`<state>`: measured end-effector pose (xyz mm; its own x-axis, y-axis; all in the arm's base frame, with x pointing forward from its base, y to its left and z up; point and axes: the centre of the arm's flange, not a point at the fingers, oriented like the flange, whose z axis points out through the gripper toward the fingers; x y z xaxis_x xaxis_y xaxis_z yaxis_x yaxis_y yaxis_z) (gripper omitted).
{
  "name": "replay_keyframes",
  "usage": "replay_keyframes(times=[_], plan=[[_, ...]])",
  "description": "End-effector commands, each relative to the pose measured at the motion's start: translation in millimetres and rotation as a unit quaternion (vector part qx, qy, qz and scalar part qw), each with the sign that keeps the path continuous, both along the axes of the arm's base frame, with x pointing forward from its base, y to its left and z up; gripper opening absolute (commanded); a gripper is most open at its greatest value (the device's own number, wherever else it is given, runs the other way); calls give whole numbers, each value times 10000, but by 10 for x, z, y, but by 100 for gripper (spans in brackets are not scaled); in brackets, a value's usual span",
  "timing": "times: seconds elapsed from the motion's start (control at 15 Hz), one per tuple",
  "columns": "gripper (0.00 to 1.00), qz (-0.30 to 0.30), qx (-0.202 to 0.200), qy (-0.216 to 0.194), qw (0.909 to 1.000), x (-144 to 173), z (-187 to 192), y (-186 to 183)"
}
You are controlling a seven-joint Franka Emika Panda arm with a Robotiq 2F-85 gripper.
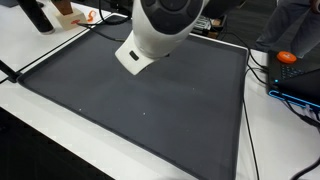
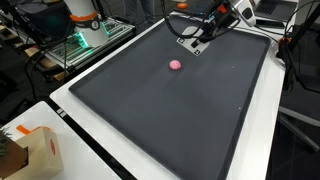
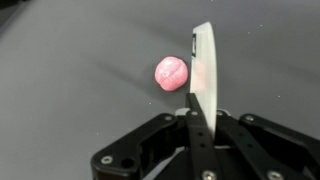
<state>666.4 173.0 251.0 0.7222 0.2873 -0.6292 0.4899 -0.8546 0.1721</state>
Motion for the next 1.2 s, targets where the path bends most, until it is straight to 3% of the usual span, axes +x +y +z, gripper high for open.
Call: replay_keyframes(times=[0.0,0.4,0.8,1.13], plan=[[1,-584,233,-125,9979,164,22,-170],[1,-1361,529,-507,9880,242,98,-588],[1,-2133,937,-939,9679,306,121,-1075],[1,-2921,1016,-935,9464,233,97,-1441]])
